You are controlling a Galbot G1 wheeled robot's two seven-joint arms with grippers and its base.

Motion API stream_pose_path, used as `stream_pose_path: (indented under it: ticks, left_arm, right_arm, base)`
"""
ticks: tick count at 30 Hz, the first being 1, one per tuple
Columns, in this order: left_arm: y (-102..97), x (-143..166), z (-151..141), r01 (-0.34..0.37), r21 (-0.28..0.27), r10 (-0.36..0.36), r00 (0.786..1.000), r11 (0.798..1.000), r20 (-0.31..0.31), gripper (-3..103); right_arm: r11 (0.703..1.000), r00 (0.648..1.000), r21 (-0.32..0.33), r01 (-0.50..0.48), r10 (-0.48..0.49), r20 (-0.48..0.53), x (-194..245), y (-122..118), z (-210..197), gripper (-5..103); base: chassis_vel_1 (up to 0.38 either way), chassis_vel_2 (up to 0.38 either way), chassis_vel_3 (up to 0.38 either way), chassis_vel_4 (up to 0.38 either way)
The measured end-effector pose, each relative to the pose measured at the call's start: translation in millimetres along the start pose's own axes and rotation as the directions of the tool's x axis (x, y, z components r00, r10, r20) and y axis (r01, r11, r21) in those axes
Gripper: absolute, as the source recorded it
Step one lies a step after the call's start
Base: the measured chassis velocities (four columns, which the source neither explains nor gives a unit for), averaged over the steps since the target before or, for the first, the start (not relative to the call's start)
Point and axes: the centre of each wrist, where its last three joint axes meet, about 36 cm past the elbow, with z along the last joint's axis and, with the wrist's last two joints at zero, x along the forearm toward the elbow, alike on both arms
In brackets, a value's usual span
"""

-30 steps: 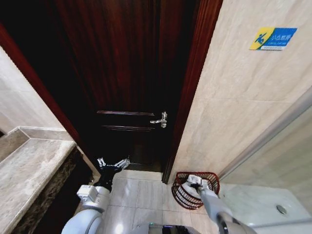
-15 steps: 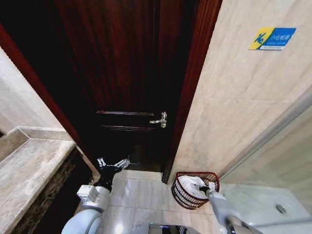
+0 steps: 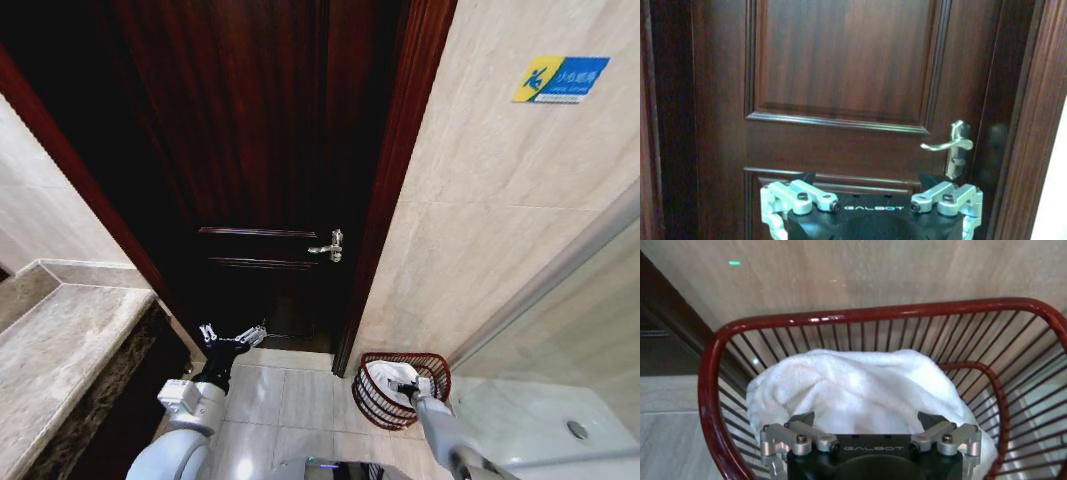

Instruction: Discard the used towel into the hamper.

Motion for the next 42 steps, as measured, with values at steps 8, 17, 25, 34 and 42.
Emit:
stream_pose_path:
  ticks: [8, 17, 25, 34, 42]
  left_arm:
    - [0.0, 0.0, 0.0, 0.000, 0.000, 0.000, 1.000, 1.000, 0.000, 100]
    - [0.0, 0.0, 0.0, 0.000, 0.000, 0.000, 1.000, 1.000, 0.000, 100]
    - [0.0, 0.0, 0.0, 0.000, 0.000, 0.000, 1.000, 1.000, 0.000, 100]
    - [0.0, 0.0, 0.0, 0.000, 0.000, 0.000, 1.000, 1.000, 0.000, 100]
    - [0.0, 0.0, 0.0, 0.000, 0.000, 0.000, 1.000, 1.000, 0.000, 100]
  right_arm:
    - [1.000, 1.000, -0.004, -0.008, 0.008, 0.012, 7.4, -4.1, 5.8, 100]
    - [1.000, 0.996, -0.020, 0.004, -0.002, 0.088, 36.4, 0.5, -7.1, 100]
    - [0.996, 0.983, -0.086, 0.007, 0.008, 0.182, 82.6, -0.8, -11.4, 100]
    - [0.994, 0.955, -0.108, -0.024, 0.055, 0.292, 148.6, -0.8, 4.9, 100]
    - [0.996, 0.887, -0.092, -0.011, 0.052, 0.460, 228.5, 37.1, -8.0, 100]
  base:
    - [0.000, 0.000, 0.000, 0.000]
    - [0.000, 0.000, 0.000, 0.000]
    - [0.000, 0.000, 0.000, 0.000]
    - [0.000, 0.000, 0.000, 0.000]
    - [0.000, 0.000, 0.000, 0.000]
